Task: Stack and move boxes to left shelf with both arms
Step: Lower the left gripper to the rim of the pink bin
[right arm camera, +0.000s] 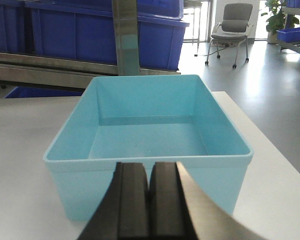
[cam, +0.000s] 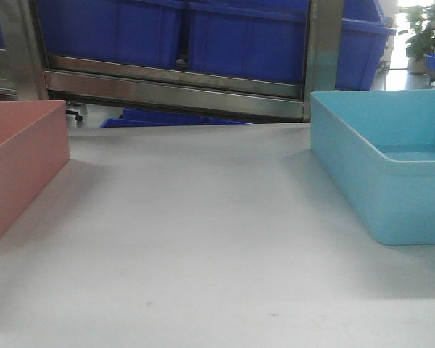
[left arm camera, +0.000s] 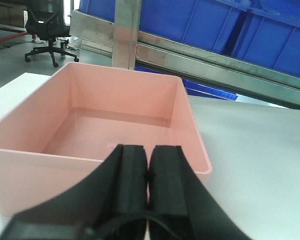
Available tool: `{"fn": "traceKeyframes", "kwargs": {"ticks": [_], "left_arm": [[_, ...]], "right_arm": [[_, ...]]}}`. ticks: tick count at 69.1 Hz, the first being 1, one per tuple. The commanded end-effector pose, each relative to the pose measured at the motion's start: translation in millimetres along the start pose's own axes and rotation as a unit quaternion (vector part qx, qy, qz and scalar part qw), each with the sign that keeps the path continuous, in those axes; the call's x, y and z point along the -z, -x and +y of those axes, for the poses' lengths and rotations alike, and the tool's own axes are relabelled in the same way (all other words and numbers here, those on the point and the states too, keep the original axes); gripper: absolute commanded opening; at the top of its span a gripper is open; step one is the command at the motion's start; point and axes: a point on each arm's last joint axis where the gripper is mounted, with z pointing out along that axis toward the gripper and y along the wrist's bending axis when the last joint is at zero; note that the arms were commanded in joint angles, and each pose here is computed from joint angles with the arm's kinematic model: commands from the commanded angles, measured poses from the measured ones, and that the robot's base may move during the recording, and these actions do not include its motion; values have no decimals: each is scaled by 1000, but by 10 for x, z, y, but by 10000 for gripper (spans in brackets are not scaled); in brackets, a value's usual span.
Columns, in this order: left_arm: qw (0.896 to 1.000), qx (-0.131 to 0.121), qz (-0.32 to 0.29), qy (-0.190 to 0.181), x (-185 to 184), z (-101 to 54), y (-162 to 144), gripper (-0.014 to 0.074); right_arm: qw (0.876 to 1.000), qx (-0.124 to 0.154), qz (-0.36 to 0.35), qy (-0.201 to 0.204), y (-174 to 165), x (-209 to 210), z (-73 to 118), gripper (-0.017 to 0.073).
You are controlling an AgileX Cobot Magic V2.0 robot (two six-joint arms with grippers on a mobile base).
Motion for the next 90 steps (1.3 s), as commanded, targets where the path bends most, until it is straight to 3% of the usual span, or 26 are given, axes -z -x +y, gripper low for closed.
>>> {"fn": "traceKeyframes", "kwargs": {"ticks": [1, 36, 46, 51, 64, 73, 81, 90], "left_arm": [[998, 4, -56, 0, 19, -1, 105, -2], [998, 4, -66, 0, 21, -1, 124, -1], [989, 6, -149, -2, 72, -18, 386, -1], [989, 5, -150, -7, 106, -55, 628, -1], [995, 2, -97, -14, 36, -169, 1376, 1], [1000, 1, -17, -15, -252, -234, 1790, 23], [999, 0, 49, -14, -541, -275, 2037, 137], [992, -8, 129, -14, -849, -304, 2193, 323]], "right_arm": [[998, 6, -67, 3, 173, 34, 13, 56], [998, 6, -67, 3, 173, 34, 13, 56], [998, 6, -67, 3, 173, 34, 13, 56], [998, 6, -67, 3, 173, 34, 13, 56], [998, 6, -68, 3, 174, 34, 13, 56], [998, 6, -68, 3, 174, 34, 13, 56], [998, 6, -68, 3, 174, 34, 13, 56], [998, 6, -68, 3, 174, 34, 13, 56]]}}
